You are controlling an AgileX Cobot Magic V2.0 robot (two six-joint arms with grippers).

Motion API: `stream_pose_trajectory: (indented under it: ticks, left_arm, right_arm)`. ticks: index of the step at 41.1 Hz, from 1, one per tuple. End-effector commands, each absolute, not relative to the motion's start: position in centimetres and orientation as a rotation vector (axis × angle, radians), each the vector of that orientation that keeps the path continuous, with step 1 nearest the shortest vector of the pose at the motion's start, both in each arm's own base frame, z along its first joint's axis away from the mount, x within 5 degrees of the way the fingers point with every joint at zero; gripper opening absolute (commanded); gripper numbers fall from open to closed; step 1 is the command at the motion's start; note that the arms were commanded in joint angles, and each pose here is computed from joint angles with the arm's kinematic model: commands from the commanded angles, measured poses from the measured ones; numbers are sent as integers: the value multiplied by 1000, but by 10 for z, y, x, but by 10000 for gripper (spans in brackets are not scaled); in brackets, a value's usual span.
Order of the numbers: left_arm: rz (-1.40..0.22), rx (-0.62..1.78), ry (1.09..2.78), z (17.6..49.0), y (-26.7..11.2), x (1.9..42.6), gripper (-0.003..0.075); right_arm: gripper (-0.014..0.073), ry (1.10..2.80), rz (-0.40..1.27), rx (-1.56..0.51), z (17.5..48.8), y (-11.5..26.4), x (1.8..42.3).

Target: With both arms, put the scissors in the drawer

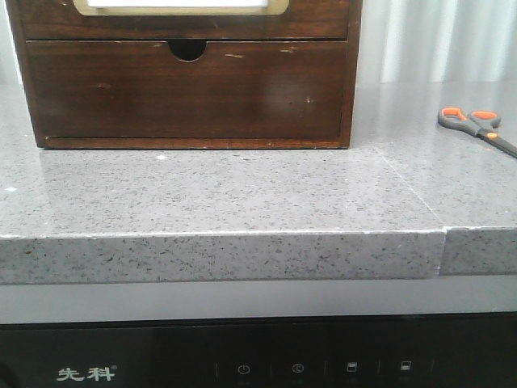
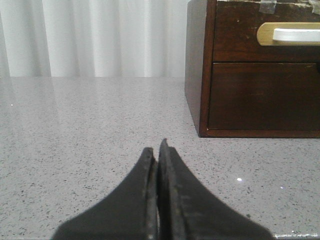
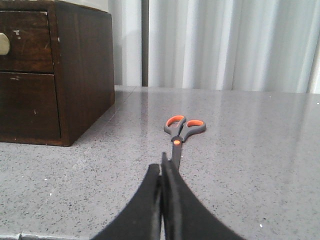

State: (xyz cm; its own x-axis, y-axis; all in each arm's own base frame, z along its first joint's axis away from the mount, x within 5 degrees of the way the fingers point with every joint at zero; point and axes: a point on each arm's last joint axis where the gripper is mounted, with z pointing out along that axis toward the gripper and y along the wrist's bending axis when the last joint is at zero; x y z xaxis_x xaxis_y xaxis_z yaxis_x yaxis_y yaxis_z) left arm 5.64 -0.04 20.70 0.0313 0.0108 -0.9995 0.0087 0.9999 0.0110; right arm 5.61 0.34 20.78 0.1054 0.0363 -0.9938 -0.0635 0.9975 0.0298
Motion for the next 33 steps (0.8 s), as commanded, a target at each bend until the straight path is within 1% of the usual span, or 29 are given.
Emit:
stream_pose_trajectory:
  ticks: [1,6,9,16,17,19,25,30,33]
  left_arm:
    - [-14,4,1446,209,-1,55,-20]
    - [-19,6,1312,223,-1,53,-20]
    - [-22,8,1251,239,-1,49,-20]
    - [-19,4,1209,300,0,31,-20]
    - [-19,3,1225,304,0,30,-20]
    - [-17,1,1233,324,0,24,-20]
    - [-13,-5,1363,371,1,24,-20]
    - [-9,-10,1495,397,1,34,-20]
    - [-4,-9,1600,401,1,46,-20]
  right_arm:
    - [-67,1318,72,-29,221,3,53]
    - [-67,1253,80,-21,234,3,49]
    - [-67,1241,80,-20,254,3,44]
    - [-67,1286,58,-34,303,2,31]
    - [-67,1302,49,-39,311,2,30]
    - [-67,1341,30,-48,324,1,29]
    - [-67,1478,-14,-62,356,0,37]
    - [-67,1599,-24,-63,373,0,52]
    - [-67,1672,-27,-64,375,0,63]
